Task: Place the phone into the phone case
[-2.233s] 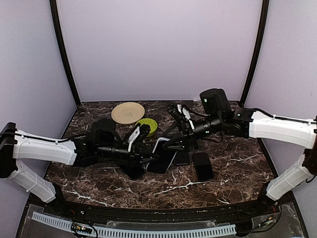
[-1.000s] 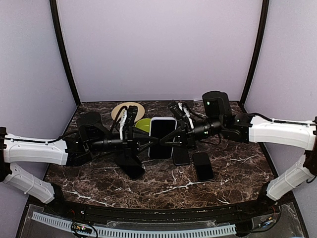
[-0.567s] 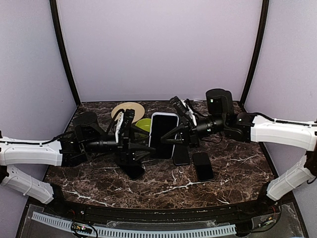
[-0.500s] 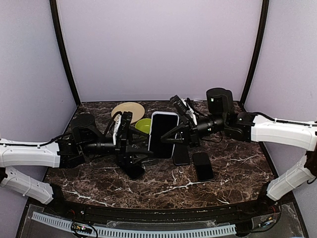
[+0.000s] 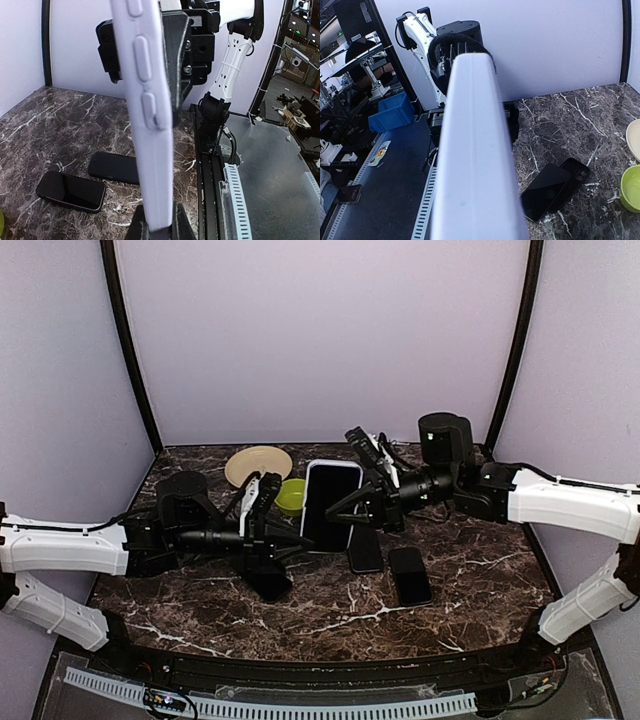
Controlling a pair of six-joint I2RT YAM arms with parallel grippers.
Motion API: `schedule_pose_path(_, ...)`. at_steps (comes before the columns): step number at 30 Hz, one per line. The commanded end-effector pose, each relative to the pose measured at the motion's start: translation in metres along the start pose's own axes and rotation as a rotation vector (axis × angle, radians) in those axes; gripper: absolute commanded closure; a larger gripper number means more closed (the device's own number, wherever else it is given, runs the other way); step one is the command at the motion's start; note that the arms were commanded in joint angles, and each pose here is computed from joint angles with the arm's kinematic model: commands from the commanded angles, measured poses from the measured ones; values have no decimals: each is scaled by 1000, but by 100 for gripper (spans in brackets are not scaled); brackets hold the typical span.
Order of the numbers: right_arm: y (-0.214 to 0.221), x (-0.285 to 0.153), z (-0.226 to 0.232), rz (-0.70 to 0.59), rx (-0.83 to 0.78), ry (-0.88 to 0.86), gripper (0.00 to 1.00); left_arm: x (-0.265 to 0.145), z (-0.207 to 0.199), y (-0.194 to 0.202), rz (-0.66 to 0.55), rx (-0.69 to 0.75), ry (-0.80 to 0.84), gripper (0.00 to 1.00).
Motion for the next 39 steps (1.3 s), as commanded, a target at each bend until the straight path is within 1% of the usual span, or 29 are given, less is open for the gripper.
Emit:
schedule_pose_path(1, -36, -8, 16, -100, -78, -55, 100, 1, 5, -11, -42, 27, -75, 100)
schedule_pose_path(2, -35, -7, 16, -98, -75, -53, 99, 1, 6, -12, -53, 20, -85, 100)
schedule_pose_path(4, -32, -7, 13, -92, -66, -31, 77, -1, 4, -18, -109, 17, -75, 100)
schedule_pose_path(5, -28, -5, 11, -84, -55, -22, 69, -2, 3, -18, -123, -2, -68, 100)
schedule_pose_path(6, -25, -4, 10, -77, -44, -14, 64, -4, 1, -23, -167, 7, -56, 100)
schedule_pose_path(8, -16, 0, 5, -59, -16, -4, 63, -6, -1, -28, -212, 2, -36, 100)
schedule_pose_path(12, -6, 1, 1, -42, 13, 30, 66, -8, -5, -34, -257, -11, -2, 100)
schedule_pose_path(16, 3, -2, 1, -37, 16, 47, 60, -12, -9, -36, -293, -18, 33, 100)
schedule_pose_path(18, 6, -3, 2, -30, 17, 45, 60, -14, -11, -37, -304, -17, 48, 100)
schedule_pose_path(19, 8, -2, 2, -27, 19, 44, 63, -14, -12, -37, -306, -17, 54, 100)
schedule_pose_path(21, 10, -1, 1, -20, 26, 31, 79, -14, -12, -39, -306, -17, 57, 100)
schedule_pose_path(23, 10, 1, 1, -15, 30, 9, 98, -14, -11, -38, -308, -18, 53, 100)
schedule_pose_path(24, 11, 1, 1, -12, 29, 3, 100, -15, -12, -38, -310, -16, 51, 100)
schedule_pose_path(28, 12, 0, 1, -10, 30, 2, 100, -16, -12, -39, -315, -13, 44, 100)
schedule_pose_path(30, 9, -2, 2, -15, 32, 6, 100, -15, -10, -37, -297, -22, 34, 100)
schedule_pose_path(31, 8, -3, 1, -13, 37, 14, 100, -14, -9, -35, -283, -32, 18, 98)
schedule_pose_path(32, 7, -4, 1, -8, 45, 24, 100, -14, -8, -33, -274, -37, 7, 91)
schedule_pose_path(33, 8, -4, -1, 3, 57, 41, 100, -15, -5, -31, -262, -52, -32, 70)
schedule_pose_path(34, 10, -5, -3, 20, 77, 64, 100, -16, -1, -29, -261, -63, -86, 59)
schedule_pose_path(35, 13, -5, -7, 40, 102, 96, 100, -17, 2, -26, -238, -79, -124, 46)
schedule_pose_path(36, 19, -5, -12, 72, 140, 123, 100, -20, 8, -25, -237, -90, -206, 41)
schedule_pose_path(37, 26, -5, -17, 107, 186, 137, 100, -22, 14, -18, -190, -116, -266, 36)
schedule_pose_path(38, 34, -3, -23, 140, 235, 146, 100, -26, 23, -19, -190, -133, -362, 34)
schedule_pose_path(39, 43, 0, -29, 178, 291, 152, 100, -29, 30, -10, -129, -175, -428, 31)
Point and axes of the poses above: each gripper's point midway between its finger pads, its own x axis out along the fingers, its own z axis along the line the jaws close on, y = z × x, the point moved 10 cm from there along -x, back along the fingers, and after that the axes turned 6 degrees about -x, right-handed, at the moved point
